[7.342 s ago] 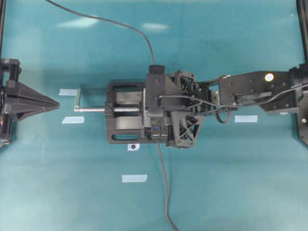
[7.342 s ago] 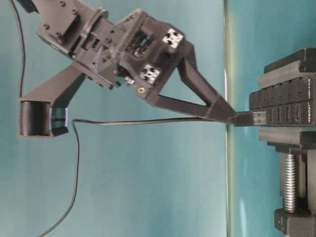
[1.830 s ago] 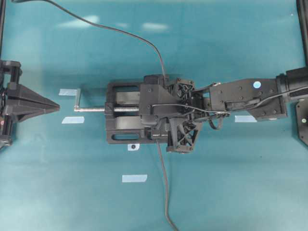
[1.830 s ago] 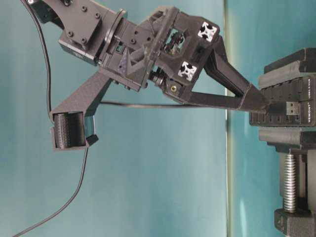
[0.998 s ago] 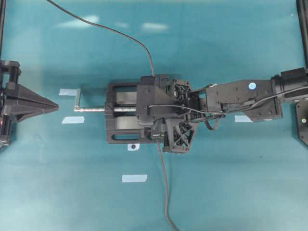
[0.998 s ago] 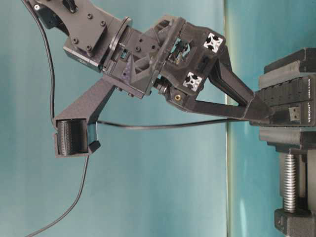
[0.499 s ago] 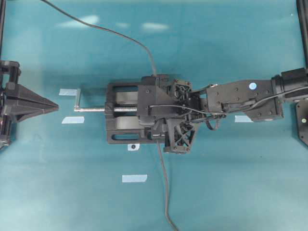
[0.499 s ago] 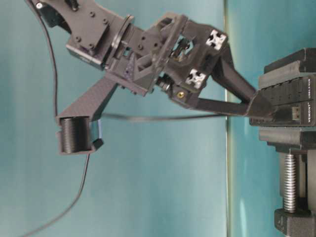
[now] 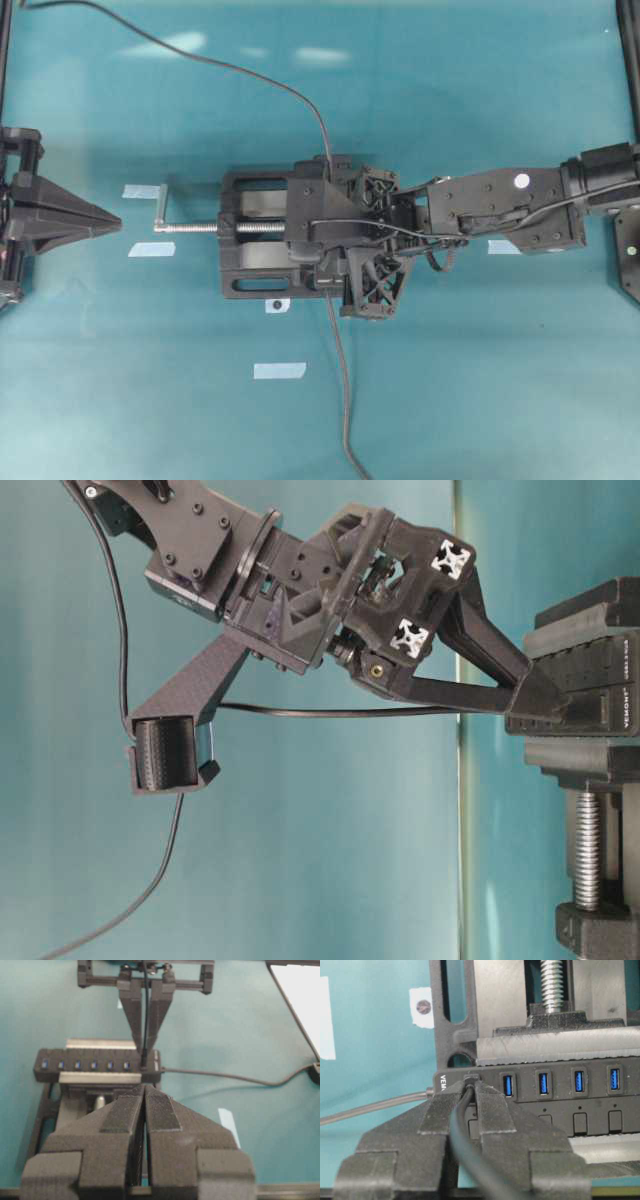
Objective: Insert the USB into the front port of the fixed hub.
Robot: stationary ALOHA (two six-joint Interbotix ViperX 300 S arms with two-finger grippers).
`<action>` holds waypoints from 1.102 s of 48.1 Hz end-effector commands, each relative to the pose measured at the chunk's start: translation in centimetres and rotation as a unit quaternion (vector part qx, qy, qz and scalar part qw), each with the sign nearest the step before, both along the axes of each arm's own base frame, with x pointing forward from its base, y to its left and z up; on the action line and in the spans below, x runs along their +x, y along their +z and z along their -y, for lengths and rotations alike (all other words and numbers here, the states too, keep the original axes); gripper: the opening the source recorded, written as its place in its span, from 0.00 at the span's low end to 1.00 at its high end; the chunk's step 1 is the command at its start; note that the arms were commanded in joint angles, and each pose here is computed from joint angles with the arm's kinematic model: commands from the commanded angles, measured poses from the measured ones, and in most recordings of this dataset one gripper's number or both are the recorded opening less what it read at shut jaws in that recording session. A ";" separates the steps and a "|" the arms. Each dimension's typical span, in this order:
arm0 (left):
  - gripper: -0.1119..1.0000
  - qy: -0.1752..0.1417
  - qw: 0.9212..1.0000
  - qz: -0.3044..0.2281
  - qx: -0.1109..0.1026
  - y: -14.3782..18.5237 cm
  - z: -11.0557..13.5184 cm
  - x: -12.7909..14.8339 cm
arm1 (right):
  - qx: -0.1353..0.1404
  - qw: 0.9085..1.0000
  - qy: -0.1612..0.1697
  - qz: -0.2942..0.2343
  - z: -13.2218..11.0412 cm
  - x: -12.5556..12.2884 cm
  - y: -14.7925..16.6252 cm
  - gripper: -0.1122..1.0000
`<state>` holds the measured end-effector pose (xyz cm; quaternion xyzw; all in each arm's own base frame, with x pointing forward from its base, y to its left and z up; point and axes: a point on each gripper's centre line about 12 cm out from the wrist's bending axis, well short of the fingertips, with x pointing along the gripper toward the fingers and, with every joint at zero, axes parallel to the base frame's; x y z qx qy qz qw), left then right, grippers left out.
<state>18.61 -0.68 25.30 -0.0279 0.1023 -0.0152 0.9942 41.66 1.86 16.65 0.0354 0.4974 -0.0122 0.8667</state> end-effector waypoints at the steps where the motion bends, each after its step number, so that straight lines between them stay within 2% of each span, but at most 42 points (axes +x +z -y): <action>1: 0.10 -0.001 1.000 0.005 0.001 0.3 0.0 0.1 | 0.003 1.000 -0.001 0.001 -0.3 0.1 0.1 0.18; 23: 0.10 -0.001 1.000 0.004 0.000 0.3 0.0 0.1 | 0.002 0.999 0.006 -0.032 -0.8 -0.1 -1.5 0.18; 53: 0.10 -0.001 1.000 0.003 0.000 0.2 0.0 0.1 | 0.004 1.000 0.004 -0.022 -0.8 0.2 -0.9 0.18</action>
